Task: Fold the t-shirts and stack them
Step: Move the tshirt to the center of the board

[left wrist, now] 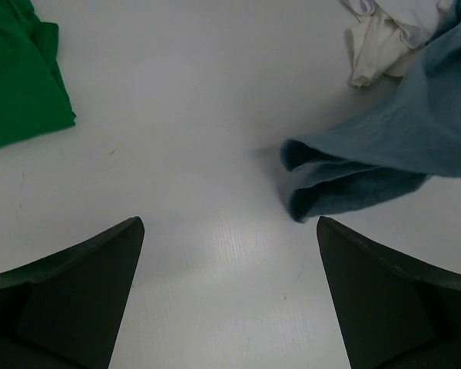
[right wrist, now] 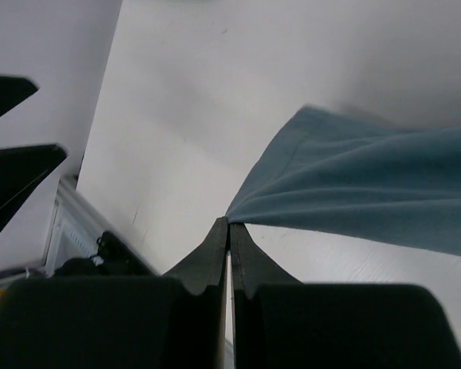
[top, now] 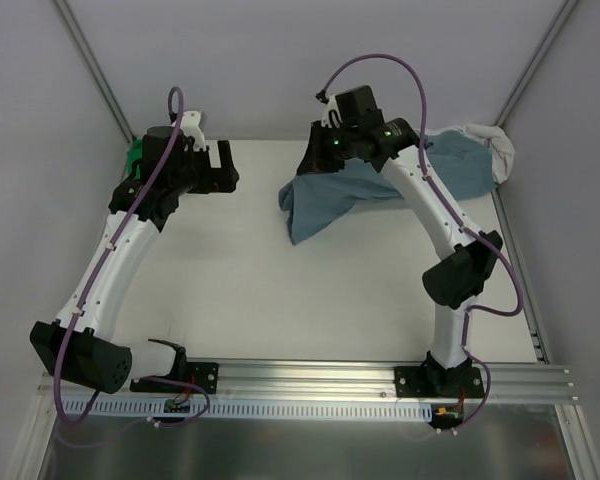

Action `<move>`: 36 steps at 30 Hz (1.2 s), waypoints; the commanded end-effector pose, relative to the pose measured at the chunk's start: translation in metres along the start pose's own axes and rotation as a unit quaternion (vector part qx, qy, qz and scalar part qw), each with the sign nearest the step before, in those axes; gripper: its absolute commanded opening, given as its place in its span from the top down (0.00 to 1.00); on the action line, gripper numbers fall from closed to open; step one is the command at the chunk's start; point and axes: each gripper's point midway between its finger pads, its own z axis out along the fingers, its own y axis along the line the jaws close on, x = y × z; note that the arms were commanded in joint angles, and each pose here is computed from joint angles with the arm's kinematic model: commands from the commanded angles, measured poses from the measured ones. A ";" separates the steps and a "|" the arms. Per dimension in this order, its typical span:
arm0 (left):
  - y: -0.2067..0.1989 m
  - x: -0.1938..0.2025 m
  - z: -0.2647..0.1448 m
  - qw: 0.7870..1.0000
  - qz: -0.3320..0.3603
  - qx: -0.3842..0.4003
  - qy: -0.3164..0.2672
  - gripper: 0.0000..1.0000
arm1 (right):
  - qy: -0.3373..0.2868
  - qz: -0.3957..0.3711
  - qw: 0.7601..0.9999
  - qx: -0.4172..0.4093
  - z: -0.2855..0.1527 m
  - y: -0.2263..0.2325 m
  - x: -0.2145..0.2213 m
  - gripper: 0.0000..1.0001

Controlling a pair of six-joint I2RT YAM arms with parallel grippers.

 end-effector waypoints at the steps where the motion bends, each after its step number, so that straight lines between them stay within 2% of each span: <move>1: -0.018 -0.015 -0.012 0.998 -0.015 0.037 -0.043 0.01 | 0.037 0.001 0.998 -0.052 -0.023 0.043 0.017 1.00; 8: -0.017 -0.008 -0.021 0.998 -0.015 0.042 -0.053 0.01 | 0.099 -0.004 0.986 -0.131 -0.015 0.092 0.045 0.99; 12: -0.015 -0.002 -0.025 0.998 -0.015 0.039 -0.054 0.01 | 0.135 -0.013 0.971 -0.195 -0.003 0.132 0.064 1.00; 14: -0.014 -0.001 -0.027 0.998 -0.017 0.037 -0.057 0.01 | 0.167 -0.016 0.954 -0.248 0.003 0.158 0.076 0.99; 15: -0.014 0.000 -0.027 0.998 -0.018 0.037 -0.057 0.01 | 0.190 -0.018 0.938 -0.289 -0.002 0.171 0.083 1.00; 16: -0.014 0.000 -0.028 0.997 -0.019 0.036 -0.058 0.01 | 0.197 -0.017 0.931 -0.306 -0.002 0.176 0.084 0.96; 17: -0.013 0.000 -0.029 0.997 -0.018 0.036 -0.060 0.01 | 0.202 -0.017 0.926 -0.318 -0.002 0.180 0.085 0.83; 18: -0.013 0.000 -0.029 0.997 -0.018 0.036 -0.059 0.01 | 0.198 -0.027 0.922 -0.330 -0.004 0.186 0.086 0.04; 20: -0.013 0.002 -0.030 0.997 -0.017 0.035 -0.059 0.01 | 0.171 -0.051 0.927 -0.330 -0.004 0.186 0.082 0.00; 23: -0.012 0.004 -0.031 0.998 -0.023 0.033 -0.057 0.01 | 0.125 -0.095 0.959 -0.236 -0.003 0.149 0.076 0.01; 24: -0.013 0.005 -0.032 0.998 -0.024 0.033 -0.057 0.01 | 0.082 -0.108 0.976 -0.169 -0.004 0.123 0.055 0.01; 26: -0.014 0.008 -0.033 0.997 -0.032 0.037 -0.053 0.01 | 0.058 -0.133 0.986 -0.077 -0.010 0.077 0.040 0.01; 27: -0.015 0.010 -0.033 0.997 -0.034 0.040 -0.051 0.01 | 0.027 -0.124 0.992 -0.012 -0.020 0.039 0.016 0.00; 28: -0.016 0.013 -0.032 0.997 -0.040 0.043 -0.047 0.01 | 0.014 -0.100 0.994 0.039 -0.030 -0.003 -0.002 0.00; 29: -0.017 0.015 -0.031 0.997 -0.042 0.046 -0.044 0.01 | 0.015 -0.100 0.993 0.056 -0.032 -0.010 -0.001 0.00; 30: -0.017 0.017 -0.030 0.997 -0.045 0.046 -0.041 0.01 | -0.002 -0.067 0.993 0.098 -0.045 -0.052 -0.020 0.01; 32: -0.019 0.025 -0.024 0.997 -0.050 0.054 -0.026 0.01 | -0.003 -0.030 0.990 0.140 -0.056 -0.096 -0.028 0.01; 33: -0.020 0.027 -0.022 0.997 -0.051 0.057 -0.022 0.01 | -0.016 -0.004 0.985 0.174 -0.068 -0.133 -0.038 0.00; 36: -0.025 0.037 -0.009 0.996 -0.056 0.069 0.001 0.01 | -0.017 0.057 0.979 0.197 -0.071 -0.194 -0.044 0.00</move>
